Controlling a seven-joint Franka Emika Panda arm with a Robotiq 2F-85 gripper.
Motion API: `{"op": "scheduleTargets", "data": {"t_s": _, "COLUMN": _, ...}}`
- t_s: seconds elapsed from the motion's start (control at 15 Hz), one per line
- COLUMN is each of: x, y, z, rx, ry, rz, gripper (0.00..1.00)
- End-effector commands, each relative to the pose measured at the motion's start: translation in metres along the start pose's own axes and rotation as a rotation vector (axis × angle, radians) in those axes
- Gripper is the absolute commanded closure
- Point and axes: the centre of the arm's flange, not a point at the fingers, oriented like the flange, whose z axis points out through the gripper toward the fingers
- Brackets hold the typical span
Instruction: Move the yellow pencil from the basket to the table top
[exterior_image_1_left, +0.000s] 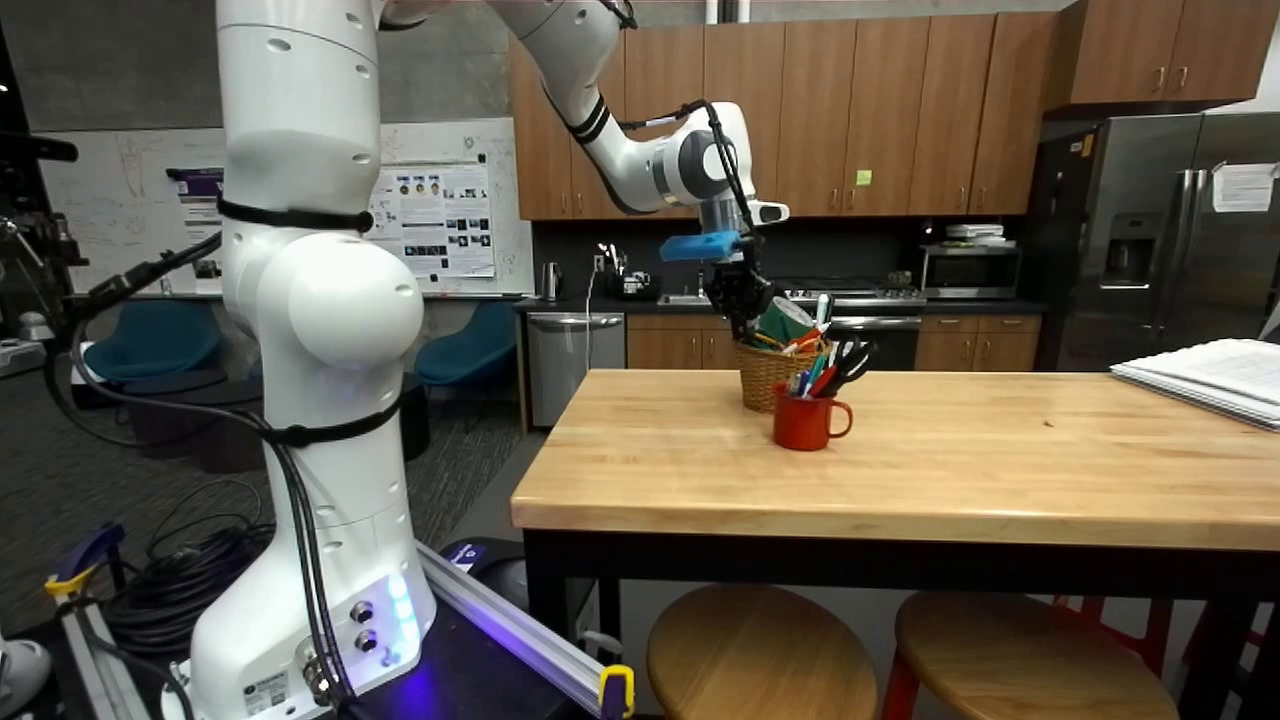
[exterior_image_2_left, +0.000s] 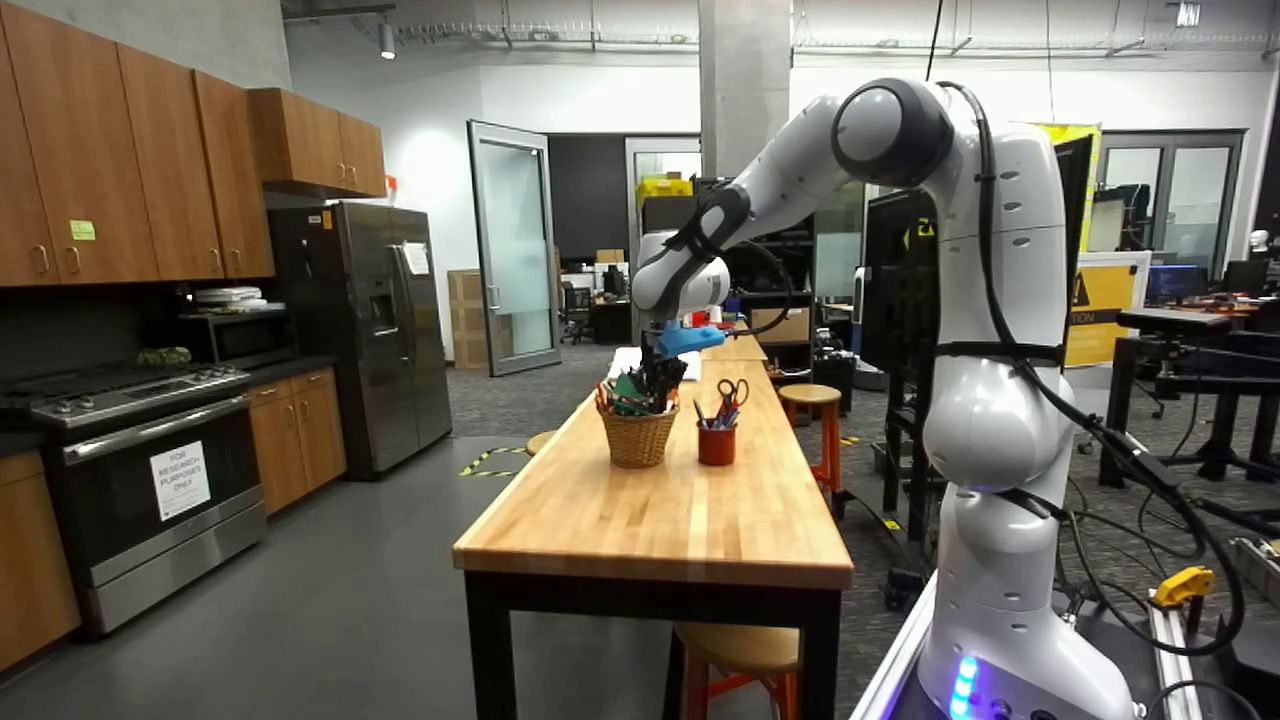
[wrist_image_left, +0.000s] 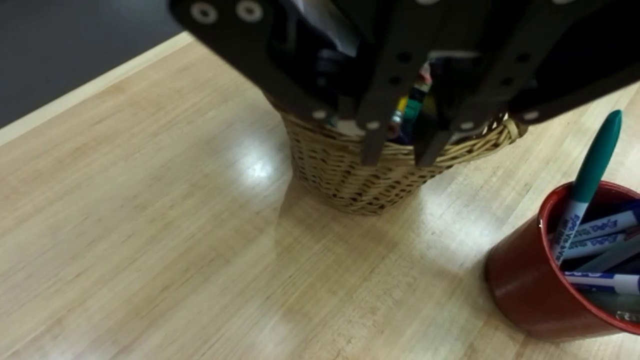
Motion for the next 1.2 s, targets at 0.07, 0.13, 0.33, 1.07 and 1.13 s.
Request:
{"op": "scheduleTargets", "data": {"t_s": 0.07, "x": -0.001, "y": 0.001, "z": -0.004, "rx": -0.007, "ry": 0.002, "rz": 0.001, "gripper": 1.0}}
{"op": "scheduleTargets", "data": {"t_s": 0.13, "x": -0.002, "y": 0.0, "z": -0.005, "rx": -0.004, "ry": 0.002, "rz": -0.003, "gripper": 0.97}}
{"op": "scheduleTargets", "data": {"t_s": 0.33, "x": -0.006, "y": -0.002, "z": -0.017, "rx": -0.002, "ry": 0.004, "rz": -0.014, "gripper": 0.98}}
{"op": "scheduleTargets", "data": {"t_s": 1.07, "x": -0.04, "y": 0.006, "z": -0.082, "rx": -0.035, "ry": -0.103, "rz": -0.063, "gripper": 0.98}}
{"op": "scheduleTargets", "data": {"t_s": 1.13, "x": -0.045, "y": 0.007, "z": -0.087, "rx": -0.046, "ry": -0.113, "rz": -0.07, "gripper": 0.98}}
